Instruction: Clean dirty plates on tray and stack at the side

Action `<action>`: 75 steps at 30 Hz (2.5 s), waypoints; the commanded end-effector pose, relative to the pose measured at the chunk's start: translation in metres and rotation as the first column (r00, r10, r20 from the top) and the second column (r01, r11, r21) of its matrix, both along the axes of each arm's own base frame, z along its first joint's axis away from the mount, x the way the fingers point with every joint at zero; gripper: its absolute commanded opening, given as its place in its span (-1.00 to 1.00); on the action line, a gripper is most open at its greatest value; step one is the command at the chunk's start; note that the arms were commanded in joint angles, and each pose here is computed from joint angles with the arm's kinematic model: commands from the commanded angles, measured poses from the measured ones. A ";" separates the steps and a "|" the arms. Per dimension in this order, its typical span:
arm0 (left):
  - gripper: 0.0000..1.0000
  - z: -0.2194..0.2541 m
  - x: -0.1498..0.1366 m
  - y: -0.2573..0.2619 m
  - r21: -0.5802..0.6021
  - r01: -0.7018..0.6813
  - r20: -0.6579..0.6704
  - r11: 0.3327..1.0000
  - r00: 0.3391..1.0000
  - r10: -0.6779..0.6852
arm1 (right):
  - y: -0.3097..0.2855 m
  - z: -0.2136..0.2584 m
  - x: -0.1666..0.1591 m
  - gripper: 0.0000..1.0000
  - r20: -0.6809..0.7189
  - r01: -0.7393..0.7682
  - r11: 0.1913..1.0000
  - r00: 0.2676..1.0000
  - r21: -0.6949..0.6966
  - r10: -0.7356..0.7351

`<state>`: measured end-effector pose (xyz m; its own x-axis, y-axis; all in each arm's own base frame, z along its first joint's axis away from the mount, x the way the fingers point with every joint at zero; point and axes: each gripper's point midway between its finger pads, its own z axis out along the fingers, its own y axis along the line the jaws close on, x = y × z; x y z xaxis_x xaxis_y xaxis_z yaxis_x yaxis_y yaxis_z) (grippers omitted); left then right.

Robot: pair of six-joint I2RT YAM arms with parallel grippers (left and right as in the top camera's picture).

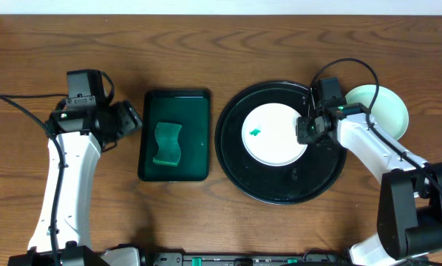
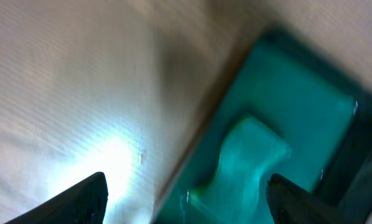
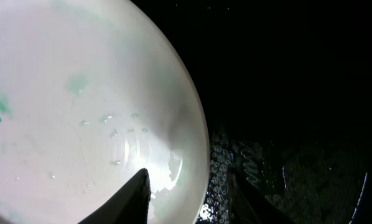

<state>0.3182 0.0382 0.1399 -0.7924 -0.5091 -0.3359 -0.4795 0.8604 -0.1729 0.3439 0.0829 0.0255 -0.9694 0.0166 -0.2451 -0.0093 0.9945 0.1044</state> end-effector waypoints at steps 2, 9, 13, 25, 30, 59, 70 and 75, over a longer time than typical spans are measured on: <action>0.64 -0.009 -0.018 -0.014 -0.076 0.012 -0.080 0.997 0.997 -0.019 | 0.001 -0.005 -0.003 -0.25 -0.010 -0.009 1.000 1.000 -0.011 0.009; 0.53 -0.023 -0.049 -0.019 -0.094 0.002 -0.205 0.996 0.978 -0.021 | 0.001 -0.005 -0.003 -0.24 -0.010 -0.009 1.000 1.000 -0.011 0.009; 0.53 -0.023 -0.049 -0.019 -0.094 0.002 -0.206 0.996 0.978 -0.021 | 0.001 -0.005 -0.003 -0.20 -0.010 -0.009 1.000 1.000 -0.011 0.009; 0.01 -0.032 -0.056 -0.019 -0.091 0.038 -0.227 0.995 0.972 -0.057 | 0.002 -0.003 0.005 -0.12 0.023 -0.008 1.000 1.000 -0.003 0.008; 0.01 -0.037 -0.058 -0.020 -0.091 0.044 -0.235 0.995 0.970 -0.064 | 0.003 -0.002 0.007 -0.14 0.031 -0.008 1.000 0.999 -0.002 0.008; -0.03 -0.036 -0.048 -0.030 -0.079 0.141 -0.195 0.987 0.969 -0.154 | 0.003 -0.016 0.010 -0.87 0.076 -0.051 0.999 0.996 -0.007 0.051; -0.23 -0.065 -0.027 -0.076 -0.059 0.368 -0.210 0.928 0.904 -0.372 | 0.004 -0.015 0.011 -0.88 0.078 -0.051 0.999 0.996 -0.007 0.051; -0.23 -0.086 -0.023 -0.077 -0.074 0.366 -0.255 0.928 0.892 -0.373 | 0.004 -0.015 0.011 -0.86 0.078 -0.051 0.999 0.996 -0.007 0.051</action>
